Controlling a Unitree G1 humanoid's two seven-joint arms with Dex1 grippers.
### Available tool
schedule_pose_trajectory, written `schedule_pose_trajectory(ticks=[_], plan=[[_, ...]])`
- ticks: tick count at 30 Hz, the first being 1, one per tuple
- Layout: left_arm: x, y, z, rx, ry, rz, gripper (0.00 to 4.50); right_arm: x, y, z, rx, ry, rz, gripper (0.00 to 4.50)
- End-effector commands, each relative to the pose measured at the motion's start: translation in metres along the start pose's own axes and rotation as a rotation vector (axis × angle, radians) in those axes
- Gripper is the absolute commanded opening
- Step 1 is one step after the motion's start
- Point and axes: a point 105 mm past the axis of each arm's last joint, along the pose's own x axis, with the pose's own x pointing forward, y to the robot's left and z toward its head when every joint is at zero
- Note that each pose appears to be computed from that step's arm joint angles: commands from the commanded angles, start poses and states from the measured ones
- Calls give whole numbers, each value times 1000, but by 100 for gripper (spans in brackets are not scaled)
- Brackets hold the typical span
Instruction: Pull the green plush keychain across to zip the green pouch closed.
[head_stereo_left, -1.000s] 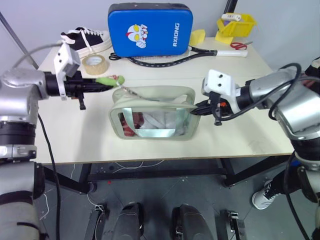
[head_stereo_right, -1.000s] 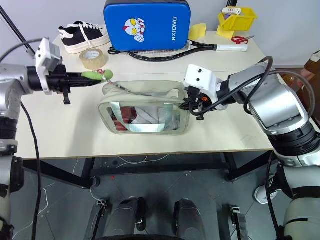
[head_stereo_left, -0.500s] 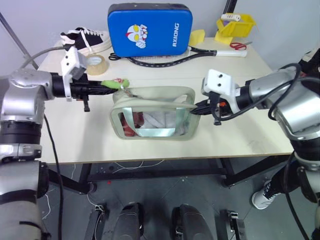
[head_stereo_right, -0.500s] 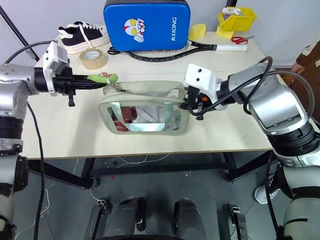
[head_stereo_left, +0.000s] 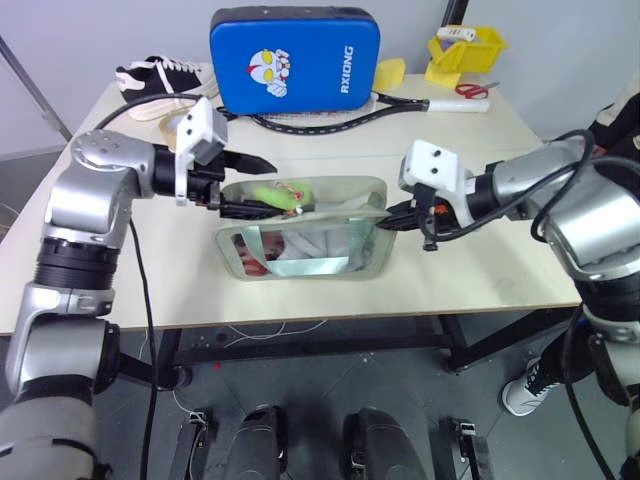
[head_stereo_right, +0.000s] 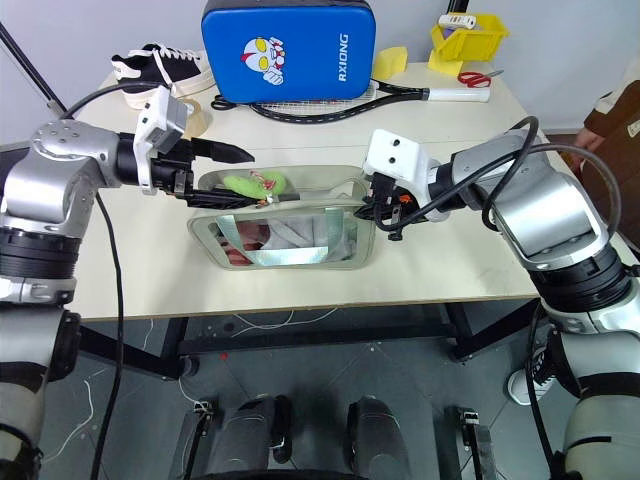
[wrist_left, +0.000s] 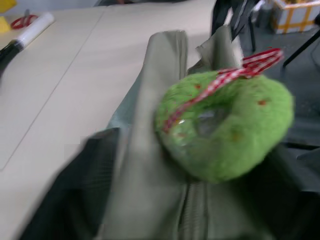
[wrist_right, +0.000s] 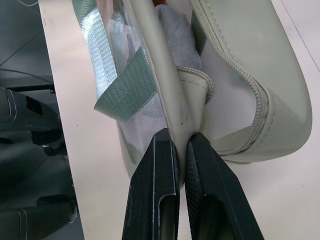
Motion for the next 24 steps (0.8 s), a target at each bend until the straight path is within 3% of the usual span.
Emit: schedule_pose_trajectory(ticks=[1,9,14,20,23,24], plan=[[-22,7,0,41,41,61,446,-6,-4,11,-28,-30,-29,0],[-59,15,-6,45,112,113,446,-2,-8,11,-28,-34,-29,0],[-59,-14,-8,-4,65,-14,446,-1,-8,11,-28,-35,-26,0],[-48,-28,-27,-51,90,-21,446,-1,-8,12,-23,-34,-23,0],[-41,-28,-35,-72,107,0,366,-1,-8,12,-23,-35,-22,0],[-39,-27,-38,-72,112,13,313,-1,-8,13,-23,-36,-21,0]])
